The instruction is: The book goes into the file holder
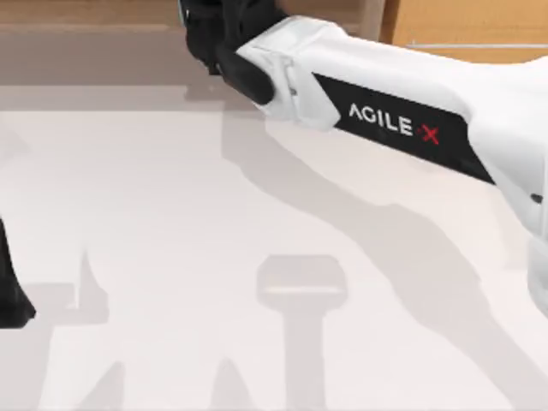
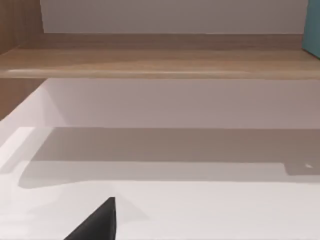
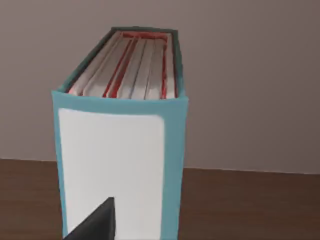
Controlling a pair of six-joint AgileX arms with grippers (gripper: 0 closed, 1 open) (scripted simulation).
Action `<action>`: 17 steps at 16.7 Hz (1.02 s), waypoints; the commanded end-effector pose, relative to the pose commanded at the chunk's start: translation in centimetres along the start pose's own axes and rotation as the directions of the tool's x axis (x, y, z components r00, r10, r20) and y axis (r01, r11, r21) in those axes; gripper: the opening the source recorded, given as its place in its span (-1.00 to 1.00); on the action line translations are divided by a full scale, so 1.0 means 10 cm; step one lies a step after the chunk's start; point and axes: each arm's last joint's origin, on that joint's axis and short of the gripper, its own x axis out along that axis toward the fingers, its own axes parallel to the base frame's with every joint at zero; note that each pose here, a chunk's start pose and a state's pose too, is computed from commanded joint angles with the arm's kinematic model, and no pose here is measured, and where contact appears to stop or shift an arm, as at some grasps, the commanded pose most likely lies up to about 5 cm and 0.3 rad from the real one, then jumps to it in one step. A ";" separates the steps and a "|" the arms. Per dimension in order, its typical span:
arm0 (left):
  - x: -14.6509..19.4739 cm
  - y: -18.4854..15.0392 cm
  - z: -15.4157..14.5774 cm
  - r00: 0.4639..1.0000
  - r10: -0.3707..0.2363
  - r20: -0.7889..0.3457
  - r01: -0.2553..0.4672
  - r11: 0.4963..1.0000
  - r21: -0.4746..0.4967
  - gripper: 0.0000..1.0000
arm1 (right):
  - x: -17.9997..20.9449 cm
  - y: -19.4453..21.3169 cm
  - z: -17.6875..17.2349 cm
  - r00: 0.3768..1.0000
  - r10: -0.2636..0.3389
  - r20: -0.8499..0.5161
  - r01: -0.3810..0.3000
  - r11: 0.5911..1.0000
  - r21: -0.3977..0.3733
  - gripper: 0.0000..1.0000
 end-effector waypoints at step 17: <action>0.00 0.00 0.00 1.000 0.000 0.000 0.000 1.000 0.000 1.00 | 0.23 0.49 -0.58 1.000 -0.021 0.017 0.020 0.999 0.026 1.00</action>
